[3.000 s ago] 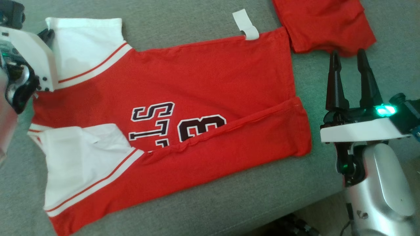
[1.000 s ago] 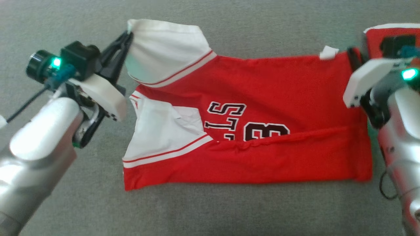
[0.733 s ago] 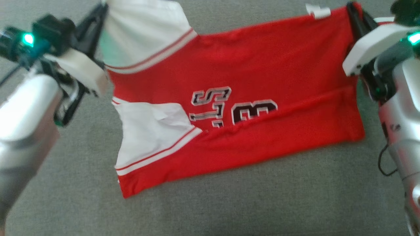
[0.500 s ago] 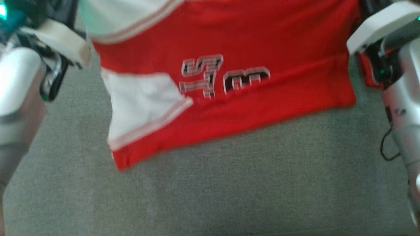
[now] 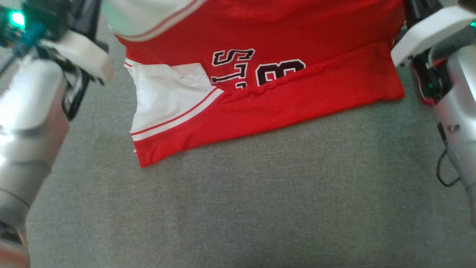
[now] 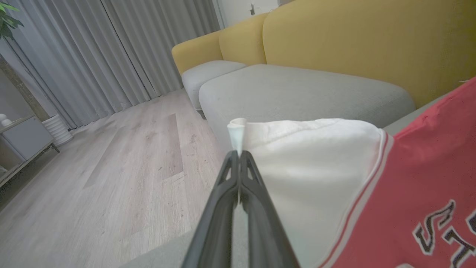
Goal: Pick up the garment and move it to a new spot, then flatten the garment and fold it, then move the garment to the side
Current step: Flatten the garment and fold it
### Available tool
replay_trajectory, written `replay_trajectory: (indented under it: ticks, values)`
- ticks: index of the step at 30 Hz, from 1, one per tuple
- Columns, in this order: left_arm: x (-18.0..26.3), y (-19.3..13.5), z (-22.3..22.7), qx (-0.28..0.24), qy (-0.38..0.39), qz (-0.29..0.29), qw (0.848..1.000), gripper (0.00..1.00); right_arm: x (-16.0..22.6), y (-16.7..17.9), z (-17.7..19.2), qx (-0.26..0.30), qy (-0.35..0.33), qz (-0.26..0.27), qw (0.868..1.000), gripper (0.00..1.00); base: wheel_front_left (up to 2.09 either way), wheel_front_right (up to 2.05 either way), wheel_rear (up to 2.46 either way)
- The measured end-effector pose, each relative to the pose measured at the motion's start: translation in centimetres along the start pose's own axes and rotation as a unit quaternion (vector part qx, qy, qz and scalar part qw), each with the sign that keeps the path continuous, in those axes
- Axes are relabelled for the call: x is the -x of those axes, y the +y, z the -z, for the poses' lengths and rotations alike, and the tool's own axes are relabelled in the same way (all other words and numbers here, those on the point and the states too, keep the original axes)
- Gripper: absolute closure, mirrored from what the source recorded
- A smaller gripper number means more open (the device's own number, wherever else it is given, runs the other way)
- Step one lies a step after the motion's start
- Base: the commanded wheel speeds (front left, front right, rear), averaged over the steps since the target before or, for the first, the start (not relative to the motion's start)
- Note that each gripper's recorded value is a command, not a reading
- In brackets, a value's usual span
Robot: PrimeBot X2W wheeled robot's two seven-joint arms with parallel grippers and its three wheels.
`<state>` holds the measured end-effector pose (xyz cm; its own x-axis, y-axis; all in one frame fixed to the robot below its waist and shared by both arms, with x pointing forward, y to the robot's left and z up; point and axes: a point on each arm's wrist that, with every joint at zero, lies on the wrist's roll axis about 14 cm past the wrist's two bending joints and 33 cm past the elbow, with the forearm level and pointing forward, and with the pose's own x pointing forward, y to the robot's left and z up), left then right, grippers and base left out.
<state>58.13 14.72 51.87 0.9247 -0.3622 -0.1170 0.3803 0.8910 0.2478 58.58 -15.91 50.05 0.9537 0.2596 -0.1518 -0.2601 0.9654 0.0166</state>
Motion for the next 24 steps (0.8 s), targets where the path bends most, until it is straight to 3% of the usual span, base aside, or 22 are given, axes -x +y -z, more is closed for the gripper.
replay_trajectory:
  ticks: [13,20,24]
  values:
    - [6.3,-3.7,3.6,-0.011,0.053,0.062,0.997,1.0,4.3,-0.2,5.6,0.035,0.121,-0.027,0.992,1.0,0.0,0.0,0.0]
    - [11.0,-8.6,7.4,0.016,0.152,0.144,0.978,1.0,6.5,-0.7,8.8,0.094,0.194,-0.047,0.975,1.0,0.0,0.0,0.0]
    - [12.3,-9.4,8.3,0.018,0.18,0.163,0.97,1.0,6.9,-1.1,9.7,0.112,0.217,-0.051,0.968,1.0,0.0,0.0,0.0]
